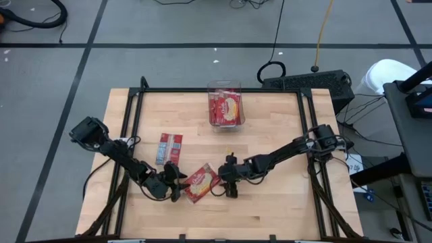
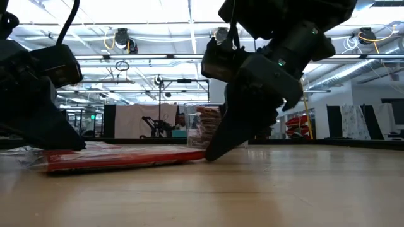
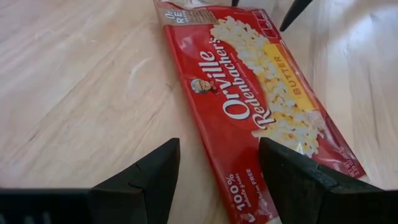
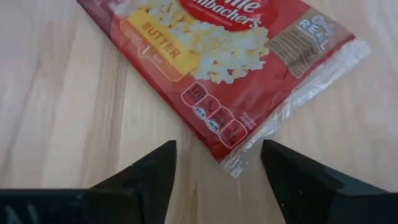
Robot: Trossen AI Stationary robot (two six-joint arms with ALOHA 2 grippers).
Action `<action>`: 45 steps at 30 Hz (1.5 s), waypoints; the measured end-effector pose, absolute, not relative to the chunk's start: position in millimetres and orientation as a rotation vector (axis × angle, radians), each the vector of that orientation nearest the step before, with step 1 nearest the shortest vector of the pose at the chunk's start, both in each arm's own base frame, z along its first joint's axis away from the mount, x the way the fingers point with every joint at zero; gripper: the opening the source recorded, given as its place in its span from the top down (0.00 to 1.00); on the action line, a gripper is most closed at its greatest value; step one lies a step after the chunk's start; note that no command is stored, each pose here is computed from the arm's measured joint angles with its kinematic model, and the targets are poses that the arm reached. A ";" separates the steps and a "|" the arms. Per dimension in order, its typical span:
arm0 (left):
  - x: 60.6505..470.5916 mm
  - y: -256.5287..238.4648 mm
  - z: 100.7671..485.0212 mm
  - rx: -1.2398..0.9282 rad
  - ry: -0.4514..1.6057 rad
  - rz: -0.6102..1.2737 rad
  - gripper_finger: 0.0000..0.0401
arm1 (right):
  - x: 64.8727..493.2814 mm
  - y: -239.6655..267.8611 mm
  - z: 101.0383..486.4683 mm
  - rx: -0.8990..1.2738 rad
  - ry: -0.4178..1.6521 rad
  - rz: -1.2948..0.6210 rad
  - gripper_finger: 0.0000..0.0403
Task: Sort popcorn bags into baskets
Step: Put the red popcorn pack into the transparent bin
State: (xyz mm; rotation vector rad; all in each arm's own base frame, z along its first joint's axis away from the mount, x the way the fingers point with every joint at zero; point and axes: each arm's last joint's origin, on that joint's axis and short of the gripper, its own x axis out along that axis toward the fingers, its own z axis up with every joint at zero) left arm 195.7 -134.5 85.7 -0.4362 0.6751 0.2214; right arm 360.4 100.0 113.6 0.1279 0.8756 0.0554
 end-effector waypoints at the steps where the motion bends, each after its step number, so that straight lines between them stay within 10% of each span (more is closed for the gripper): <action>1: 195.6 -134.5 85.7 -0.433 0.677 0.220 0.43 | 360.8 101.3 111.4 0.108 0.870 0.040 0.40; 8: 195.2 -134.3 85.0 -0.429 0.686 0.214 0.43 | 365.3 103.7 107.7 0.082 0.806 -0.016 0.44; 18: 196.7 -135.4 86.5 -0.441 0.667 0.197 0.43 | 368.0 101.2 108.8 -0.029 0.757 -0.050 0.97; 33: 184.9 -118.1 156.8 -0.333 0.387 0.269 0.43 | 363.7 113.2 147.7 -0.495 0.594 -0.177 1.00; 45: 184.8 -97.8 141.8 -0.321 0.431 0.257 0.43 | 363.7 118.7 169.3 -0.787 0.515 -0.166 1.00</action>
